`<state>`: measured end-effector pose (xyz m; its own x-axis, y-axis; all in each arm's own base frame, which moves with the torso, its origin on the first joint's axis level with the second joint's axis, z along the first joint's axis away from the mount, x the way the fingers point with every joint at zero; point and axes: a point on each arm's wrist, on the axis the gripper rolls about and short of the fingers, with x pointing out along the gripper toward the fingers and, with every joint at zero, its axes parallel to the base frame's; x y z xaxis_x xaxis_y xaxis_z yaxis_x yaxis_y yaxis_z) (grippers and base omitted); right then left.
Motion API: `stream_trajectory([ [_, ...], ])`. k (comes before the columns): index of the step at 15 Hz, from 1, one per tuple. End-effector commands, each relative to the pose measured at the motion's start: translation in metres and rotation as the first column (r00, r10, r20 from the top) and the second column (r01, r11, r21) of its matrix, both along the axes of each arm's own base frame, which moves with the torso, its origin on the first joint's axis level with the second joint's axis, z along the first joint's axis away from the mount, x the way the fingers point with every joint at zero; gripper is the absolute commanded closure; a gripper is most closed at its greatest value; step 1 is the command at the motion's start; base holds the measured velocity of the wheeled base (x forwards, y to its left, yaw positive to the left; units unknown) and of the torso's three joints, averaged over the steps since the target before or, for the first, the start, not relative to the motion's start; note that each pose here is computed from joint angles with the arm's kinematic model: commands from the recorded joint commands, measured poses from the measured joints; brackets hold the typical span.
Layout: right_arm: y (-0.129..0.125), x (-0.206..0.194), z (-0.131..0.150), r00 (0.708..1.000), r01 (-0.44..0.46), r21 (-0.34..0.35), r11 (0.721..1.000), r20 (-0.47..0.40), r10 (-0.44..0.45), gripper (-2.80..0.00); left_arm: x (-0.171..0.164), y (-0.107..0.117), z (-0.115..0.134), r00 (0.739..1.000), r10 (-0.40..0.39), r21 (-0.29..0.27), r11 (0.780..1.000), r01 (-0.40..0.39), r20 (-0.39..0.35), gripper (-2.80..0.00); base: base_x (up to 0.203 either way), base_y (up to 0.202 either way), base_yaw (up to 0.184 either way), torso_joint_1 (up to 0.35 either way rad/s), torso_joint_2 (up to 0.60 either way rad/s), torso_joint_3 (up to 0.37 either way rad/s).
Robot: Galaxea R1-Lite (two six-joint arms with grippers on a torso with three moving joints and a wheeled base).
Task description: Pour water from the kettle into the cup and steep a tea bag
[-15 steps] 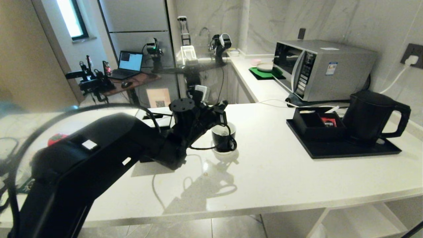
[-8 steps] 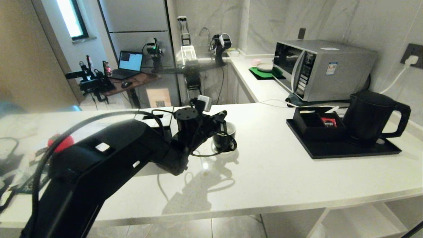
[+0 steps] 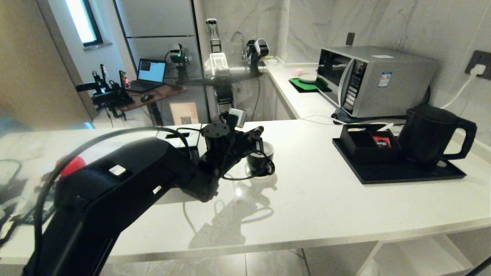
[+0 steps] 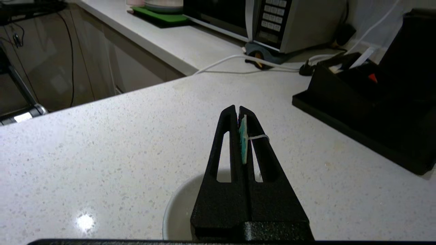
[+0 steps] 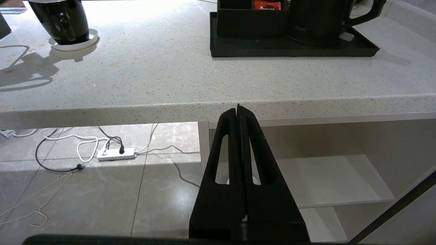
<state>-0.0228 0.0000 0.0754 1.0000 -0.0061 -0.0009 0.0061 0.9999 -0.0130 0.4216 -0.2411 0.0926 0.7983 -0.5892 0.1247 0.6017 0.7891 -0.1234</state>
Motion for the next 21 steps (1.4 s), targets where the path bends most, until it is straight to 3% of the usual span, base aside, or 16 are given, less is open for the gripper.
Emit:
stream_trajectory([
  [1,0.000,0.000,0.000,1.000,0.000,-0.001,1.000,-0.001,0.000,0.00,-0.005,0.003,0.026,0.999,0.001,-0.026,1.000,0.001,0.050,0.00,0.000,0.000,0.000,0.000,0.00,0.000],
  [12,0.000,0.000,0.000,1.000,0.000,-0.001,1.000,-0.002,0.000,0.00,-0.027,0.007,0.084,0.987,0.001,-0.040,0.999,0.005,0.158,0.00,0.000,0.000,0.000,0.000,0.00,0.000],
  [16,0.000,0.000,0.000,1.000,0.000,-0.001,1.000,-0.001,0.000,0.00,-0.030,0.011,0.094,0.981,0.023,-0.027,0.999,-0.019,0.192,0.00,0.000,0.000,0.000,0.000,0.00,0.000],
  [21,0.000,0.000,0.000,1.000,0.000,-0.001,1.000,-0.002,0.000,0.00,-0.029,0.018,0.100,0.971,0.049,0.042,0.997,-0.060,0.236,0.00,0.000,0.000,0.000,0.000,0.00,0.000],
])
